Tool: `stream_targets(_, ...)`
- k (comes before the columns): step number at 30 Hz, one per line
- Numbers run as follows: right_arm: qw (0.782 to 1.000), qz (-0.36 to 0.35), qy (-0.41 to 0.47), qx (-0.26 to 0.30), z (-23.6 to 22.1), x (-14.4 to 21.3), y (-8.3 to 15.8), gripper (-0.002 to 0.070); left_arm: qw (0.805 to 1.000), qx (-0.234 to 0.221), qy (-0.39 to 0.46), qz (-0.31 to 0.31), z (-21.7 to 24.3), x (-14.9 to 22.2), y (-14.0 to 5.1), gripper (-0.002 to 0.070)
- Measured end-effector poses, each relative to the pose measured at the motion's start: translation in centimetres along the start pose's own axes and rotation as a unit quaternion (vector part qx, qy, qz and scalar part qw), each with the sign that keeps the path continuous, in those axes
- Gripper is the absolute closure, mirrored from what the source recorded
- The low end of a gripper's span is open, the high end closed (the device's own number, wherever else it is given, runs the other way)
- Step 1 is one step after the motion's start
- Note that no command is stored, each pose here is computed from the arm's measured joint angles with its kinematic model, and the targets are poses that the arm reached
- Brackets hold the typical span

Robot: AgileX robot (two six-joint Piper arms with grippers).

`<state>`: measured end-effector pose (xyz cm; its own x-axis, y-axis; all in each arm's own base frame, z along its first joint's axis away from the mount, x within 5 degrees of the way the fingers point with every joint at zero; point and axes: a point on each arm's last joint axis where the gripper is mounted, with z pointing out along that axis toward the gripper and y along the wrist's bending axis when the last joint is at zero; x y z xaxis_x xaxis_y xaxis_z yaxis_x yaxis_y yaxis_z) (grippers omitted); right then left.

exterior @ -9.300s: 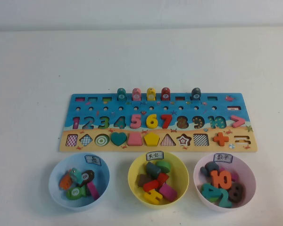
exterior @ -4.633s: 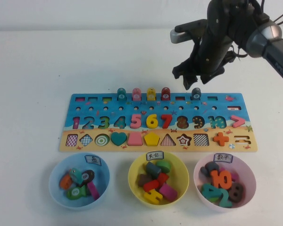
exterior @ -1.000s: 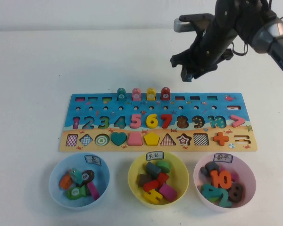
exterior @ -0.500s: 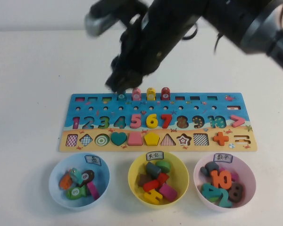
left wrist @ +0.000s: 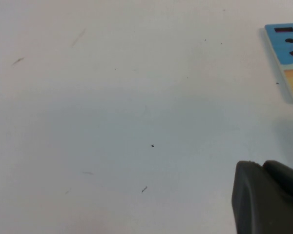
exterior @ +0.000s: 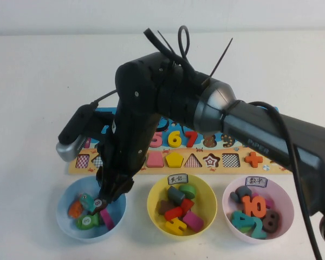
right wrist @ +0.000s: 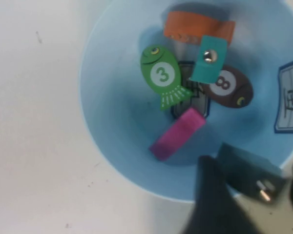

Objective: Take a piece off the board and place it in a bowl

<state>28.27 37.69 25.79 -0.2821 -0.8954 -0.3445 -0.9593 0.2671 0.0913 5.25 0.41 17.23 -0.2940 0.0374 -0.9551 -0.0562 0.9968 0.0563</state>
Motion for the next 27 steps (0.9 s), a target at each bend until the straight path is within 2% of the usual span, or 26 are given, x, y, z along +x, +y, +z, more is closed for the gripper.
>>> stream_targets(4,1.000,-0.008,0.004,-0.003,0.6,0.0,-0.1,0.0211,1.000,0.000,0.000,0.000,0.0,0.0,0.0,0.0679)
stream_targets(5,1.000,-0.009,0.003,-0.003,0.6,0.0,-0.1,0.0176,1.000,0.000,0.000,0.000,0.0,0.0,0.0,0.0679)
stream_targets(7,1.000,-0.010,-0.001,-0.001,0.5,-0.1,-0.1,0.0155,1.000,0.000,0.000,0.000,0.0,0.0,0.0,0.0679)
stream_targets(8,1.000,-0.009,-0.006,0.001,0.2,-0.3,-0.1,0.0165,1.000,0.000,0.000,0.000,0.0,0.0,0.0,0.0679)
stream_targets(10,1.000,0.003,-0.018,0.008,-0.5,-0.8,-0.2,0.0249,1.000,0.000,0.000,0.000,0.0,0.0,0.0,0.0679)
stream_targets(14,0.997,0.034,-0.060,0.025,-3.3,-1.8,0.1,0.0558,1.000,0.000,0.000,0.000,0.0,0.0,0.0,0.0679)
stream_targets(16,0.996,0.037,-0.077,0.030,-5.2,-1.8,0.5,0.0626,1.000,0.000,0.000,0.000,0.0,0.0,0.0,0.0679)
stream_targets(19,0.993,0.032,-0.108,0.039,-9.0,-1.3,1.6,0.0675,1.000,0.000,0.000,0.000,0.0,0.0,0.0,0.0679)
stream_targets(24,0.989,0.033,-0.133,0.048,-13.7,1.8,3.9,0.0689,1.000,0.000,0.000,0.000,0.0,0.0,0.0,0.0679)
stream_targets(27,0.980,0.051,-0.179,0.065,-14.7,4.4,4.9,0.0691,1.000,0.000,0.000,0.000,0.0,0.0,0.0,0.0679)
